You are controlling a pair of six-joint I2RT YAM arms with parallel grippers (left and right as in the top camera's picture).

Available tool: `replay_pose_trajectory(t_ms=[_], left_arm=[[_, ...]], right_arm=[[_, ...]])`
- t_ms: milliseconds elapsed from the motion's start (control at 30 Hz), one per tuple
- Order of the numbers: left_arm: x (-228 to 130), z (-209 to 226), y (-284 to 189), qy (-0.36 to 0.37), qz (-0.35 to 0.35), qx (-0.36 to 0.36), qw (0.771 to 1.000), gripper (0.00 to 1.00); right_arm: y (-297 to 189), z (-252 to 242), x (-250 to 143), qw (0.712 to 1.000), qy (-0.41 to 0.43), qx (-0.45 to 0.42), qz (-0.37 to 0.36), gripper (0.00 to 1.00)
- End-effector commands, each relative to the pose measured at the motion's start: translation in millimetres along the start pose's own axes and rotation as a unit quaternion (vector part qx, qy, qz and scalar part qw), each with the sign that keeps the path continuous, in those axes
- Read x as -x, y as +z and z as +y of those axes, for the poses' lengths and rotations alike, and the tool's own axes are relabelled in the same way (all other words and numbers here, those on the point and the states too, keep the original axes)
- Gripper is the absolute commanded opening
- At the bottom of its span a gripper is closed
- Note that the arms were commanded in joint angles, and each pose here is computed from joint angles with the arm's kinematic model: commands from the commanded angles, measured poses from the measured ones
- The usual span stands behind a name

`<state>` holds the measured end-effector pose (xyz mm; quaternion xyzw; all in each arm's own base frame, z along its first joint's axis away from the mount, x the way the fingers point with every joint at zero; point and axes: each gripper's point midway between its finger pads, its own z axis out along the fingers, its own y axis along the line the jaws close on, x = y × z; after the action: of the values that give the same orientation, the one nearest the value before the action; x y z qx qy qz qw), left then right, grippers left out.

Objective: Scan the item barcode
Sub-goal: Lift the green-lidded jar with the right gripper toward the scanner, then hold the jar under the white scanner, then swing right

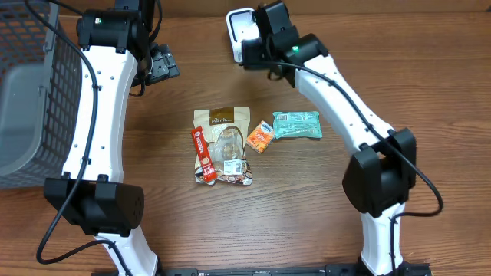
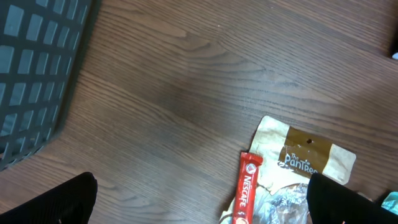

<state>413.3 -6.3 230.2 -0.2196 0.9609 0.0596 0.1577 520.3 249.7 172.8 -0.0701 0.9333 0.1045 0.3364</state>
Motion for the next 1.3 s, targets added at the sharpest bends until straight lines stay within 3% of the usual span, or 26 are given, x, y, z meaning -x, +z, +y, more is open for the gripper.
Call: replay_pose_trajectory(t_ms=[0, 233, 567, 767, 1267], left_arm=[[-0.2, 1.0, -4.5, -0.004, -0.005, -0.001, 1.000, 1.00], [-0.2, 1.0, -4.5, -0.004, -0.005, -0.001, 1.000, 1.00], [-0.2, 1.0, -4.5, -0.004, -0.005, -0.001, 1.000, 1.00], [-0.2, 1.0, -4.5, -0.004, -0.005, -0.001, 1.000, 0.99], [-0.2, 1.0, -4.5, -0.004, -0.005, -0.001, 1.000, 1.00]], right_arm=[[0.3, 4.8, 47.0, 0.996, 0.002, 0.017, -0.090, 0.25], [17.5, 3.6, 110.3, 0.970, 0.020, 0.047, -0.237, 0.25], [58.9, 5.4, 122.7, 0.946, 0.025, 0.067, -0.315, 0.16], [52.6, 9.8, 139.8, 0.923, 0.030, 0.085, -0.375, 0.10], [105.2, -0.8, 105.3, 0.938, 0.029, 0.071, -0.337, 0.10]])
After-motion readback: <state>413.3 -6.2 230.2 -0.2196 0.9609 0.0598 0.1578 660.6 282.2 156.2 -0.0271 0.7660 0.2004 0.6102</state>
